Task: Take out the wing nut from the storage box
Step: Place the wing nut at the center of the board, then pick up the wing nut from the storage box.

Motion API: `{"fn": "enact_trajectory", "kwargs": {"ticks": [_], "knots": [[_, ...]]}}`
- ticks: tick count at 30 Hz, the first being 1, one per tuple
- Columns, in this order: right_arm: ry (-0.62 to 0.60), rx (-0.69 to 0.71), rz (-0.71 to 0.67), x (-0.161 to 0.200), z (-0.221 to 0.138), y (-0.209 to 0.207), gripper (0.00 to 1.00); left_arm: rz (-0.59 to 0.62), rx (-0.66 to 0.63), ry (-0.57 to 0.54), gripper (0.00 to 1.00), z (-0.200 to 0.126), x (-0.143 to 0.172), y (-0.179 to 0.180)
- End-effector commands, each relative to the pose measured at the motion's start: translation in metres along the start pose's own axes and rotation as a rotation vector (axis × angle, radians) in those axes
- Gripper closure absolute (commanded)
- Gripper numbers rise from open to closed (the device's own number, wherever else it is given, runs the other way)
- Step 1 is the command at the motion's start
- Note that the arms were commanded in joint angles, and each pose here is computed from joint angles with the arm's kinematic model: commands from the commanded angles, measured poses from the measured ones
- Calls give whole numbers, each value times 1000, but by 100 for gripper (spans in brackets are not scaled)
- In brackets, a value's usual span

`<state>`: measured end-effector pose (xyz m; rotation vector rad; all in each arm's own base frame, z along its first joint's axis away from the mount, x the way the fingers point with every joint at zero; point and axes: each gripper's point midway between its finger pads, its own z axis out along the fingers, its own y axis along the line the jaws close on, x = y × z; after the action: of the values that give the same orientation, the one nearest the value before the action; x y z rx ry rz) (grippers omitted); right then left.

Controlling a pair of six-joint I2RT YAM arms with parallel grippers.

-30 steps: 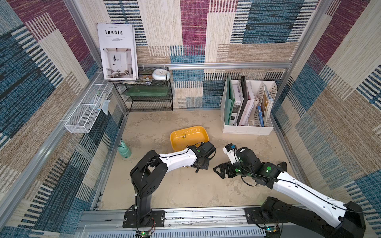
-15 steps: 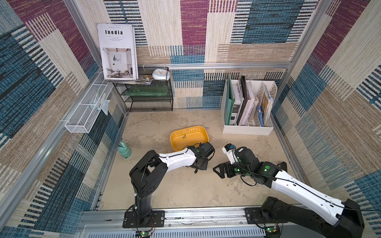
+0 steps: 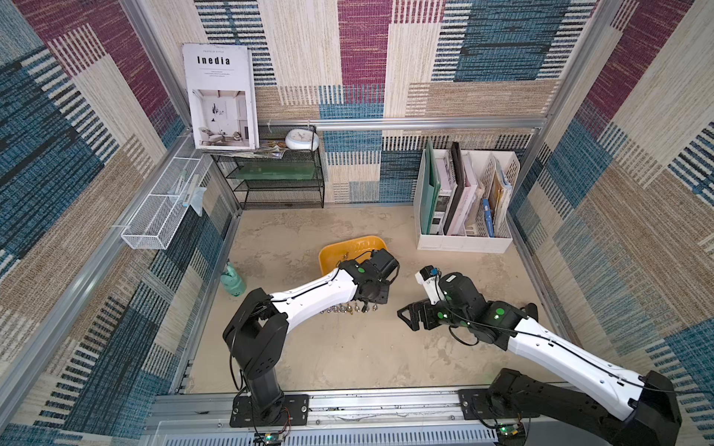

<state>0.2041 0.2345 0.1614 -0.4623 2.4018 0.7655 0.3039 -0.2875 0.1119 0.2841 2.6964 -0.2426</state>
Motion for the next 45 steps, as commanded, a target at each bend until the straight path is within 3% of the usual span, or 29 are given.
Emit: {"fn": "enact_trajectory", "kwargs": {"ticks": [1,8,11,12,24,32,40,45], "knots": [[-40,-24,-31,-17,1,9,1,3,-26,-27,50,-14,-14,13],[-58,-41,-67,-40,11,21,1,-53,-44,-63,23,-21,-48,48],[-61,-37,-79,-48,16,23,1,-76,-64,-75,10,-19,-59,66],[-61,-36,-81,-51,18,24,1,-81,-68,-77,0,-17,-62,72],[-56,9,-113,-76,41,25,1,-88,-63,-55,0,18,-95,112],[-35,40,-133,-87,54,23,1,-116,-58,-5,32,56,-102,136],[-14,51,-145,-93,65,22,1,-104,-63,33,55,82,-105,147],[-7,59,-147,-97,69,20,1,-100,-73,48,61,94,-107,153]]}}
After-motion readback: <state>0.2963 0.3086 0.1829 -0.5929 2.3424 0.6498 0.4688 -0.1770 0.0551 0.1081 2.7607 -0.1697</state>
